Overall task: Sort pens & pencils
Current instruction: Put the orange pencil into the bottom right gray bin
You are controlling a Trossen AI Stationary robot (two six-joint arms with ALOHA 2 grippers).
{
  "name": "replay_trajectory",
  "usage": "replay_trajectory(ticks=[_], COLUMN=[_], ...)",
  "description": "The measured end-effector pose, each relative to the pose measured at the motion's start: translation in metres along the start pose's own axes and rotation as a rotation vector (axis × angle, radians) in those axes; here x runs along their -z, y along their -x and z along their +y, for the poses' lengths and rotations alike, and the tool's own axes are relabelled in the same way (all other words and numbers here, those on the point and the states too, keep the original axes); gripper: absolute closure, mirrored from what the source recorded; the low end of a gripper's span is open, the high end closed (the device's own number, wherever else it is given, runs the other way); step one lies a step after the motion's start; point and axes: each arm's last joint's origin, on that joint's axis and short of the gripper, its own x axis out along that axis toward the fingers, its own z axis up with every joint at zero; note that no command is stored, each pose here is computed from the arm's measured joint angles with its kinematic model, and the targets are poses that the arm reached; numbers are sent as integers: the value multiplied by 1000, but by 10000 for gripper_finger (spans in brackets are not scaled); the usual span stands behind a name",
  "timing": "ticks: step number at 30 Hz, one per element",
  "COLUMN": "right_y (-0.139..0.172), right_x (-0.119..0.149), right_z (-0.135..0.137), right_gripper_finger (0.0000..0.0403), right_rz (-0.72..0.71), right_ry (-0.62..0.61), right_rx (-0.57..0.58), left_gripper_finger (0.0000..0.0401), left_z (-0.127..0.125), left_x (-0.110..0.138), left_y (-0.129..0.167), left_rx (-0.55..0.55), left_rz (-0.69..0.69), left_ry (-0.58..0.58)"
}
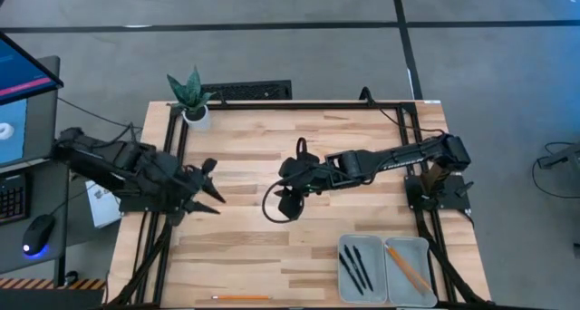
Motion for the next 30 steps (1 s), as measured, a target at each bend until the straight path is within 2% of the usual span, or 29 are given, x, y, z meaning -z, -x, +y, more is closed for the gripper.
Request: replay_trajectory(ticks=[5, 11, 15, 19, 23, 26, 30], right_y=[0, 0, 0, 1, 4, 6, 9], right_x=[-1, 0, 3, 12, 24, 30, 37], right_z=[-1, -1, -2, -3, -1, 8, 20], right_gripper_finger=[232, 232, 234, 234, 236, 236, 235], right_rz=[0, 4, 32, 116, 208, 226, 234], right_ry=[60, 86, 121, 165, 217, 269, 328], right_rx=[2, 3, 13, 40, 61, 46, 18], left_gripper_finger=[262, 262, 262, 262, 262, 262, 261], left_z=[-13, -20, -23, -25, -25, -24, -25], left_x=[8, 23, 30, 35, 42, 47, 52], left_y=[-15, -38, -57, -74, -91, -105, -127], left_rx=[12, -68, -74, -61, -99, -125, -89], left_rz=[110, 301, 383, 447, 507, 541, 551], left_ry=[65, 111, 134, 182, 224, 220, 240])
